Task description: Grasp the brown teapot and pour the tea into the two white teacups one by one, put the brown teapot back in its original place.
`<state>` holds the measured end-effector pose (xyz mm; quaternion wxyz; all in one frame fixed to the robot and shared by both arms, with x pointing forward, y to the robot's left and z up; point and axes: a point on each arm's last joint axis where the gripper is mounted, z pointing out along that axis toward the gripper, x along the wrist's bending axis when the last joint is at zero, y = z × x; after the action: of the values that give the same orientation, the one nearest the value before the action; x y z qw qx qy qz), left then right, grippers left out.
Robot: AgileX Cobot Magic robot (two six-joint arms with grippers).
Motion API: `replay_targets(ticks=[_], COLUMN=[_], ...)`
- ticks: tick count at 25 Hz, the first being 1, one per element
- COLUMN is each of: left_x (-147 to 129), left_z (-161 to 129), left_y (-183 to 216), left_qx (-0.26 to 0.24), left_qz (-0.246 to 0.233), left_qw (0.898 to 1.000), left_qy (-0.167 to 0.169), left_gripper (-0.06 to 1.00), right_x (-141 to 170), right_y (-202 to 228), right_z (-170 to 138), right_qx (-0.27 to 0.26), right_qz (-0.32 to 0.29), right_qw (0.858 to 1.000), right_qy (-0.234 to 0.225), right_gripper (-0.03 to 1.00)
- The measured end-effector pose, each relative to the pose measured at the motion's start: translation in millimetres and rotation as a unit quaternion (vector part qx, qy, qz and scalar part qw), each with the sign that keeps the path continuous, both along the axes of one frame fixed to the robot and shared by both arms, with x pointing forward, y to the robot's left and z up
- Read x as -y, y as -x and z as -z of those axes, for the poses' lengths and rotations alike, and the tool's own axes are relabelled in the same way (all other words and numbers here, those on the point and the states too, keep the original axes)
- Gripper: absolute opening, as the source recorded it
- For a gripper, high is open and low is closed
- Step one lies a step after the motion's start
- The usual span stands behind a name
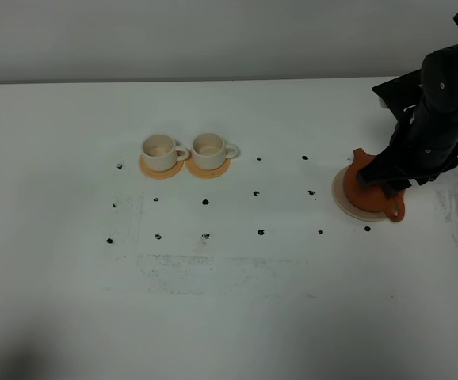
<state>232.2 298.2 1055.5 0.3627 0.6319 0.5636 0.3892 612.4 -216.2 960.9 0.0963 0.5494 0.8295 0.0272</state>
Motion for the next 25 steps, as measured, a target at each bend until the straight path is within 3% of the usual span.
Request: replay_targets(ticks=[25], left_x=[0.0], left_z=[0.0], left_y=[0.0], left_qx=[0.000], left_qz=[0.000], left_qw=[1.000], left_qy=[0.000], left_gripper=[0.22], right_x=[-1.8], right_y=[-2.3], right_z=[25.6], right_qx=[-0.038], right_qz=[0.006], right_qw=[0.999], right_qy=[0.000], right_gripper=[0.45])
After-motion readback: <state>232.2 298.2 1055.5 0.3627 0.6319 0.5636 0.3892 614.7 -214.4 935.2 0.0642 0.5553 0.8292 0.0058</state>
